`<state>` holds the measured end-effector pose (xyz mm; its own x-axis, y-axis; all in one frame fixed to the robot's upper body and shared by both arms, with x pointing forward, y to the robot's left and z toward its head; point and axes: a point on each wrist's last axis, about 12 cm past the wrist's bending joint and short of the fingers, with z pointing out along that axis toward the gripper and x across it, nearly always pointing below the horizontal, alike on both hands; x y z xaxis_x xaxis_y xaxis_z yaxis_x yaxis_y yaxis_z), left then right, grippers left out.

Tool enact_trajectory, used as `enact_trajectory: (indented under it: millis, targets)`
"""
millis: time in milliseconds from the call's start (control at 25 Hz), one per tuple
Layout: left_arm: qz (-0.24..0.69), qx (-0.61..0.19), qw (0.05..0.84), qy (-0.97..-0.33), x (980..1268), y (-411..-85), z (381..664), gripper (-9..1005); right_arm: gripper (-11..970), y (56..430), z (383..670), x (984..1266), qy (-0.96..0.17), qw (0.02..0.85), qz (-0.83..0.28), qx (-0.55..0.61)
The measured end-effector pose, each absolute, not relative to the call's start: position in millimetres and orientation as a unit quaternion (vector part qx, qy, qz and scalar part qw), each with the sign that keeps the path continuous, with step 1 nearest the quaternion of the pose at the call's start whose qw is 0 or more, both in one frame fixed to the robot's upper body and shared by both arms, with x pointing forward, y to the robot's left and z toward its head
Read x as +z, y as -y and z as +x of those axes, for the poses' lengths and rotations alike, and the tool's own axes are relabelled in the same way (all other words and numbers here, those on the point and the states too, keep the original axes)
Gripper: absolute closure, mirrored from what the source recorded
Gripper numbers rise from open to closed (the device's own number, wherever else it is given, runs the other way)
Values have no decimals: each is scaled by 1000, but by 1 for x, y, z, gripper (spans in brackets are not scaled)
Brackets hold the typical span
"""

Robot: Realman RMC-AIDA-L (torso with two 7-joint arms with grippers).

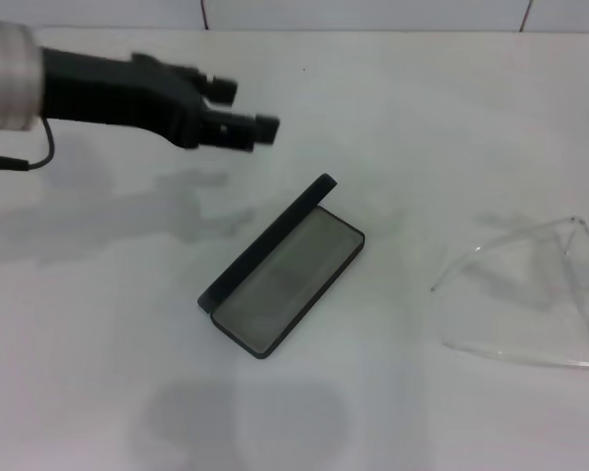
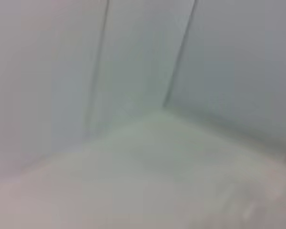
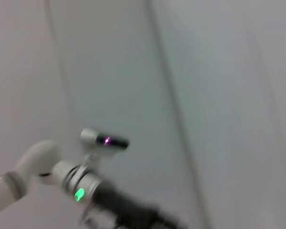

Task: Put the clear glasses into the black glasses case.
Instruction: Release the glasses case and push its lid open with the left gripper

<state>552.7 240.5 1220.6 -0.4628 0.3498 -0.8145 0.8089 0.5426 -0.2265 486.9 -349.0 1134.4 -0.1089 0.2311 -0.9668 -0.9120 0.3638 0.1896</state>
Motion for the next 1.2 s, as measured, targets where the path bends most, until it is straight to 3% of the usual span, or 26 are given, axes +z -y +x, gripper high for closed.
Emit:
enact_trajectory:
  millis: [200,480,1200]
  targets:
    - [396,-173,286,-855,1224,-188,555,232,149,384,460,1140,-555,658,-248,444]
    - [425,-117,262,-859,1213,-140,546,234,149,392,453,1142,-545,676,-242,433]
    - [406,-88,213,-885,1157,-129,565,240,149,389,453,1136,-551,680,-242,420]
